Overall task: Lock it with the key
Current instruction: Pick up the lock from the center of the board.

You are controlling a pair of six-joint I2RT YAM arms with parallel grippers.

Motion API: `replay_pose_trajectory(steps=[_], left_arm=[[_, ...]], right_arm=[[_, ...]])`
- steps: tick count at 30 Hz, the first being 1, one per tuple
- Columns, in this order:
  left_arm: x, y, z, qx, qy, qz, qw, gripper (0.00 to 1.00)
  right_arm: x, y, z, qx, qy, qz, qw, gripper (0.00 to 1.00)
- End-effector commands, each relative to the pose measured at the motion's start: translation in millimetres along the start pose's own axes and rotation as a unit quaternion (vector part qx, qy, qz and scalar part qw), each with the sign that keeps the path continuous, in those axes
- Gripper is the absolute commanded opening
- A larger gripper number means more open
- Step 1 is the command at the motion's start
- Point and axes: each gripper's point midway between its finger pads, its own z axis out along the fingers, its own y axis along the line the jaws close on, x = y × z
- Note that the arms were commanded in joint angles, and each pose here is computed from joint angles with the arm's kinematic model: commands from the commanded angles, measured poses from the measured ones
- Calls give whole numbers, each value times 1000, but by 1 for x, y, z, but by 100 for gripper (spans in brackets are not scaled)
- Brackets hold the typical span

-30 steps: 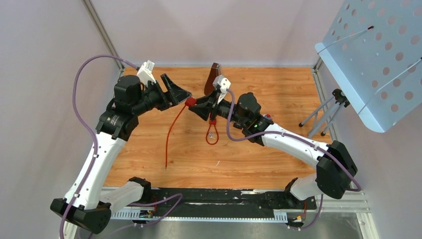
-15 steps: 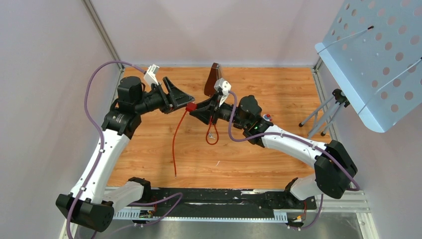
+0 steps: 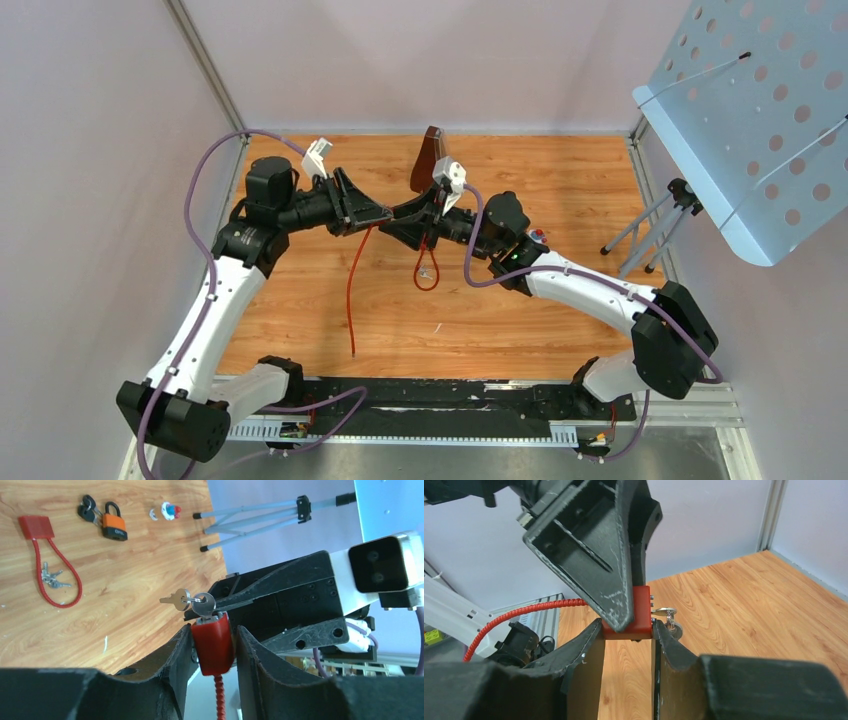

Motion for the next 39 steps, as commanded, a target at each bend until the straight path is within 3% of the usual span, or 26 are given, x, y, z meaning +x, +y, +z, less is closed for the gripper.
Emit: replay_pose_trajectory(steps=[1,6,12,21,29,35,39], left_arm=[[5,-14,-4,50,29,2,998,42],[1,-9,-14,63,37,-9,997,35],[4,-10,-17,75,45,-17,996,41],[10,-7,-17,77,56,-30,995,39],[16,-2,-16,82,66,-36,994,44],[18,-2,-16,86,70,-32,993,31],[19,-2,-15,91,78,-33,992,28]], right_arm=[[-18,18,0,-52,-32,-37,997,5],[-13,26,-2,-80,-21,-42,996,4],[-7,28,-2,-92,-11,-42,995,4],[0,26,0,-98,3,-44,994,5],[6,28,3,-115,20,-46,992,5],[7,29,5,-119,22,-43,992,5],[9,29,6,-124,27,-42,991,5]])
